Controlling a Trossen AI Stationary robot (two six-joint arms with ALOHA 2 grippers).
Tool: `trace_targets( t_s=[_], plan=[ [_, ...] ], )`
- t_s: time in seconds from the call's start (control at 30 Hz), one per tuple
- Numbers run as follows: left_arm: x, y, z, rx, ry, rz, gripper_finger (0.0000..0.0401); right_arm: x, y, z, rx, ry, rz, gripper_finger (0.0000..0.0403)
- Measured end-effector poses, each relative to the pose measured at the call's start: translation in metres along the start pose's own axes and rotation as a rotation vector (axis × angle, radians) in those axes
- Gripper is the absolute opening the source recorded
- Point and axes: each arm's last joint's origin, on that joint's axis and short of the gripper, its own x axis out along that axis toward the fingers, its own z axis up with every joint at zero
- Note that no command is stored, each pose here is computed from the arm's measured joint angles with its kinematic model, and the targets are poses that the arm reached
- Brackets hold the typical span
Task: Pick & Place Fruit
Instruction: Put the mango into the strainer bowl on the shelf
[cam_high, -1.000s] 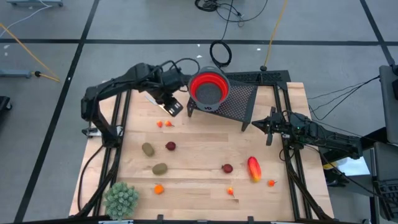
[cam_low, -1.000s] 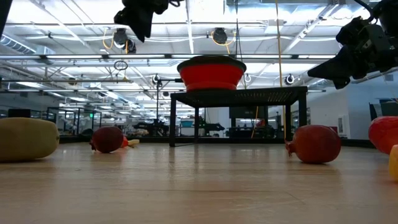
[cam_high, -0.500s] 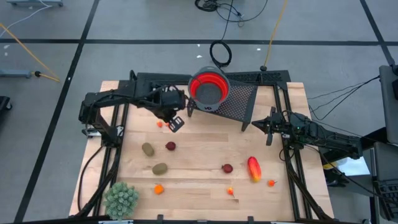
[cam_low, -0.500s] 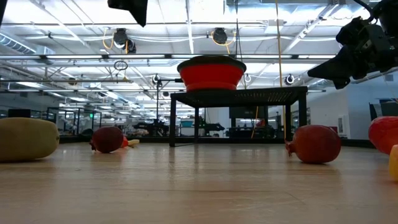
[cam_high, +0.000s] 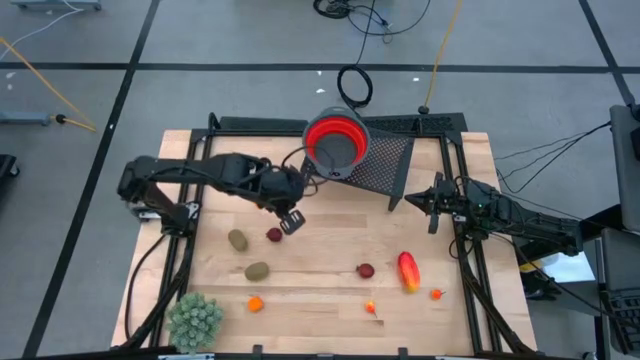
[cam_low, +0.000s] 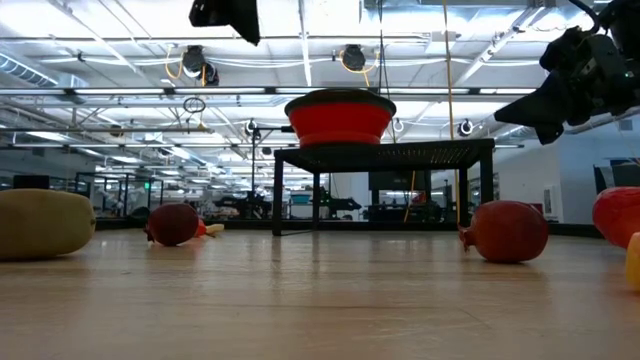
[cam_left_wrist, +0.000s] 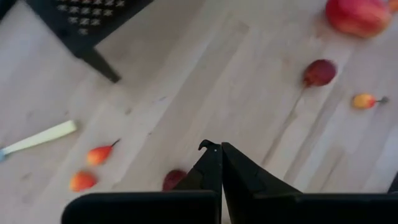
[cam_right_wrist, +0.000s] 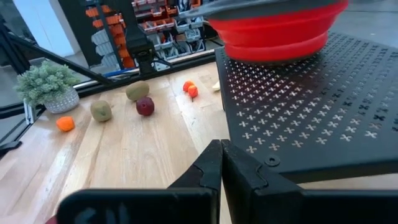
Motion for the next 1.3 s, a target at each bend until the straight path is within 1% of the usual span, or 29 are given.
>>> trace_targets(
  t_s=[0.1, 0.23, 0.4, 0.5, 0.57, 0.63, 0.67, 0.8, 0.83, 0.9, 1.1, 1.2, 1.3],
  plan=[
    [0.003, 0.000, -0.010, -0.005, -0.053, -0.046, 0.0002, 0.000, 0.001, 0.002, -0.002, -0.018, 0.027, 0.0004],
    [0.008, 0.001, -0.024, 0.026, -0.144, -0.125, 0.0003, 0.000, 0.003, 0.008, -0.009, -0.072, 0.062, 0.0003],
    [0.009, 0.007, -0.039, 0.049, -0.273, -0.219, 0.0002, 0.000, 0.004, 0.013, -0.018, -0.108, 0.070, 0.0001],
    [0.013, 0.014, -0.052, 0.077, -0.299, -0.236, 0.0003, 0.001, 0.005, 0.018, -0.002, -0.137, 0.078, 0.0001],
    [0.011, 0.016, -0.058, 0.097, -0.345, -0.270, 0.0001, 0.002, 0.005, 0.020, 0.005, -0.154, 0.082, 0.0001],
    [0.010, 0.021, -0.068, 0.117, -0.352, -0.276, 0.0003, 0.003, 0.006, 0.024, 0.014, -0.166, 0.084, 0.0001],
    [0.009, 0.022, -0.070, 0.117, -0.376, -0.293, 0.0004, 0.002, 0.007, 0.026, 0.018, -0.164, 0.084, 0.0001],
    [0.009, 0.034, -0.089, 0.123, -0.415, -0.298, 0.0002, 0.001, 0.010, 0.041, 0.020, -0.169, 0.084, 0.0001],
    [0.008, 0.035, -0.091, 0.130, -0.447, -0.319, 0.0003, 0.001, 0.010, 0.045, 0.015, -0.165, 0.083, 0.0001],
    [0.008, 0.042, -0.101, 0.156, -0.466, -0.328, 0.0004, 0.001, 0.013, 0.057, 0.003, -0.172, 0.083, 0.0001],
    [0.002, 0.056, -0.124, 0.213, -0.580, -0.406, 0.0004, 0.005, 0.021, 0.087, -0.014, -0.149, 0.096, 0.0000],
    [0.004, 0.066, -0.136, 0.226, -0.588, -0.407, 0.0001, 0.009, 0.027, 0.105, -0.031, -0.146, 0.118, 0.0000],
    [0.005, 0.075, -0.146, 0.228, -0.600, -0.413, 0.0006, 0.014, 0.034, 0.117, -0.041, -0.086, 0.141, 0.0000]
  ],
)
